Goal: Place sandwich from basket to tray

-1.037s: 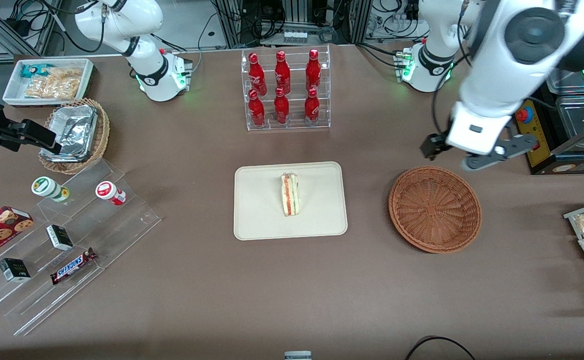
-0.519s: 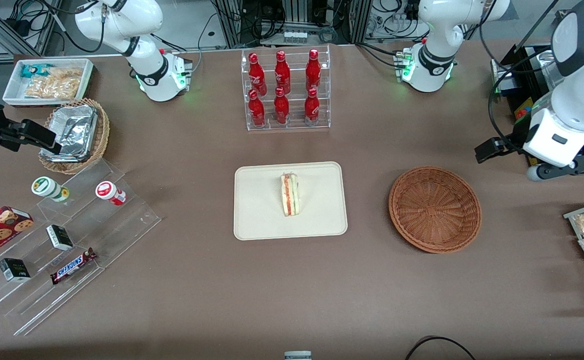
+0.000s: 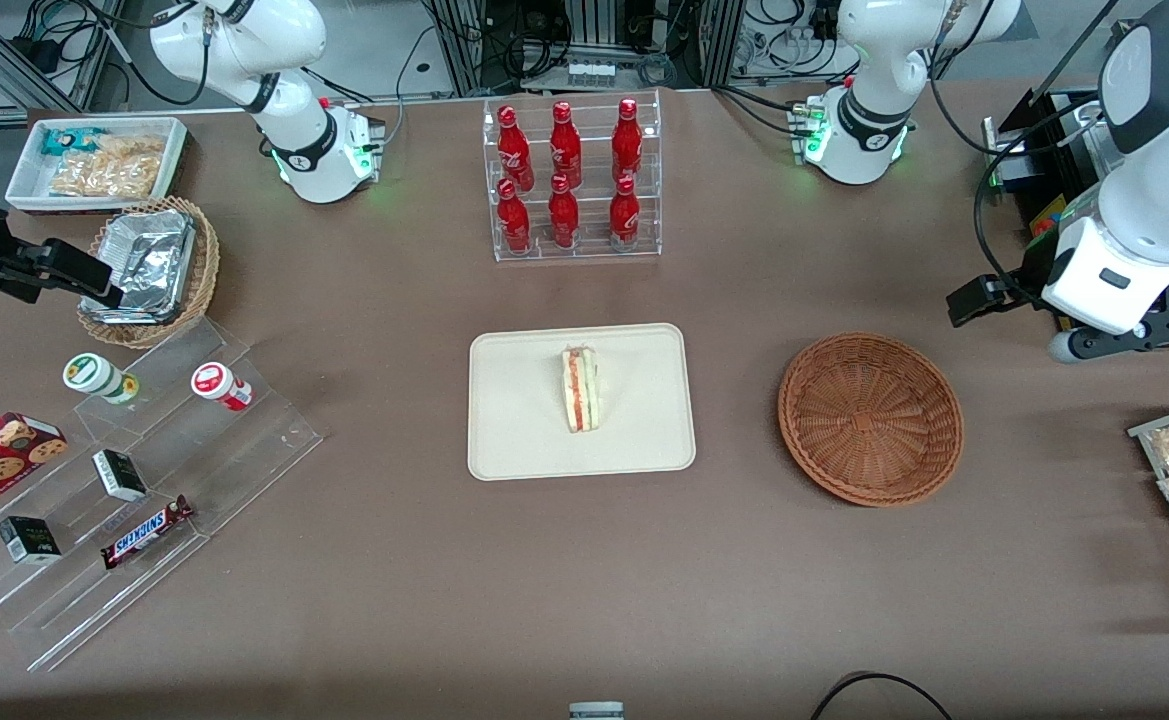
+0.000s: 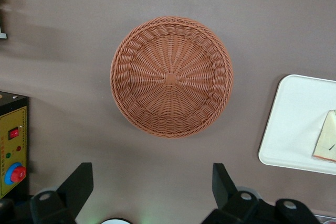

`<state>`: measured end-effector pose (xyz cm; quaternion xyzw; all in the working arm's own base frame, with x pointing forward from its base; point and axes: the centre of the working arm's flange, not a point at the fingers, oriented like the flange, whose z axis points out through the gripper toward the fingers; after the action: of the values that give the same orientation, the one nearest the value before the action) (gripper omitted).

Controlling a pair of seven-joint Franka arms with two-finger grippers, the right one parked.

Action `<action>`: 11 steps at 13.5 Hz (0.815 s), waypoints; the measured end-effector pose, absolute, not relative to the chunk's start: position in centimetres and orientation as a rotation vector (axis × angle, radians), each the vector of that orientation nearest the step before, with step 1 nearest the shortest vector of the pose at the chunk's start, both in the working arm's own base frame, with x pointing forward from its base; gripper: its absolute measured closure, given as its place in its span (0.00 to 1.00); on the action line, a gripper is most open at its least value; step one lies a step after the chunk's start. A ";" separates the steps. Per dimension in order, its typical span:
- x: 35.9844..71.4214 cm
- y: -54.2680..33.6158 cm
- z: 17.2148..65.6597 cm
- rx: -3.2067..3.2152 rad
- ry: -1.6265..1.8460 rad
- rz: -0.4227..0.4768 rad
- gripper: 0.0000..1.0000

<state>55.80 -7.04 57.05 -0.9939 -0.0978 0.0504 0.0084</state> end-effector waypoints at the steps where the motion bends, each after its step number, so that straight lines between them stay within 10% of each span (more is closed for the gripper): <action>1: 55.9 -7.0 57.0 -3.106 -0.305 0.159 0.00; 11: 56.5 -7.1 57.6 -3.127 -0.173 0.137 0.00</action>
<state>56.48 -7.05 57.55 -0.9975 -0.0553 0.0438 0.0036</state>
